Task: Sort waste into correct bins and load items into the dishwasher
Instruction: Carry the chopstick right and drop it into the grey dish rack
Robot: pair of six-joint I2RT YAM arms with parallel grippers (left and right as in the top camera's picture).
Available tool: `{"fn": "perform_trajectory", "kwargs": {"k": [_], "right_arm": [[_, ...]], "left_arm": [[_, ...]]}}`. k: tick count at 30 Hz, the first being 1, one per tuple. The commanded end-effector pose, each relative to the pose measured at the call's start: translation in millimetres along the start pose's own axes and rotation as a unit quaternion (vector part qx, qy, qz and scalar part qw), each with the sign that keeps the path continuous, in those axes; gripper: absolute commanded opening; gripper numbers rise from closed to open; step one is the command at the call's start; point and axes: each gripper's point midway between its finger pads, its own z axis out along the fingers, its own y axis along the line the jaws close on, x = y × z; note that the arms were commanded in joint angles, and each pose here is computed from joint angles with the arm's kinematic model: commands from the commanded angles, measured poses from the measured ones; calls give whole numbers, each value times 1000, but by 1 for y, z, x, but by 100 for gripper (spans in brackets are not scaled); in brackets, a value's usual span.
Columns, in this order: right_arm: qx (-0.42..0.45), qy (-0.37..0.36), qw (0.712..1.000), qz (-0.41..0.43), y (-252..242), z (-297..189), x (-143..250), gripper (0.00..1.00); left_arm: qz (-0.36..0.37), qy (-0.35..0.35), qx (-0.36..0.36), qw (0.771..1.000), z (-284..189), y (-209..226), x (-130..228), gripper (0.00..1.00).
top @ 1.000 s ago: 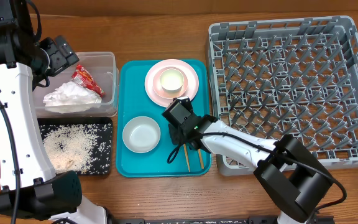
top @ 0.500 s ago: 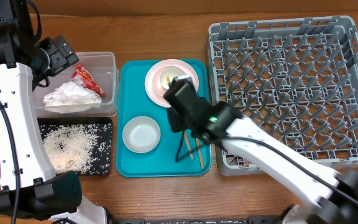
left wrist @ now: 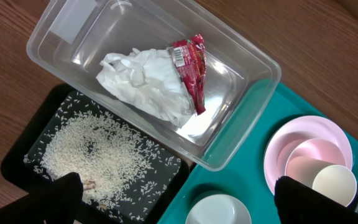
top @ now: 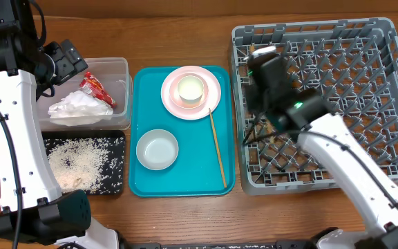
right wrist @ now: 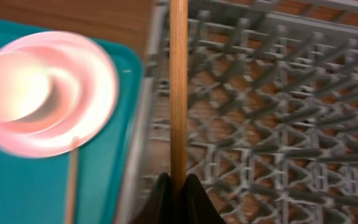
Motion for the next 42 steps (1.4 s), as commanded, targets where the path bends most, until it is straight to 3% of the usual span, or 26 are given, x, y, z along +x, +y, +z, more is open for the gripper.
{"fn": "perform_trajectory", "kwargs": {"k": [1,9,18,19,20,28,35,42], "right_arm": [[13,8,1000,9,-24,17,-4,4],[-23,36,998,48,-37,56,2,4],[-42,67,997,16,-25,93,16,4],[-42,69,997,16,-25,94,17,16],[-41,71,997,15,-24,96,18,20],[-45,65,997,16,-23,94,14,22],[-217,104,970,17,60,48,20,33],[-247,156,956,22,112,27,48,34]], "left_arm": [[4,-7,6,1000,-6,-1,-1,100],[4,-7,6,1000,-6,-1,-1,100],[4,-7,6,1000,-6,-1,-1,100],[4,-7,6,1000,-6,-1,-1,100],[4,-7,6,1000,-6,-1,-1,100],[4,-7,6,1000,-6,-1,-1,100],[4,-7,6,1000,-6,-1,-1,100],[4,-7,6,1000,-6,-1,-1,100]]}}
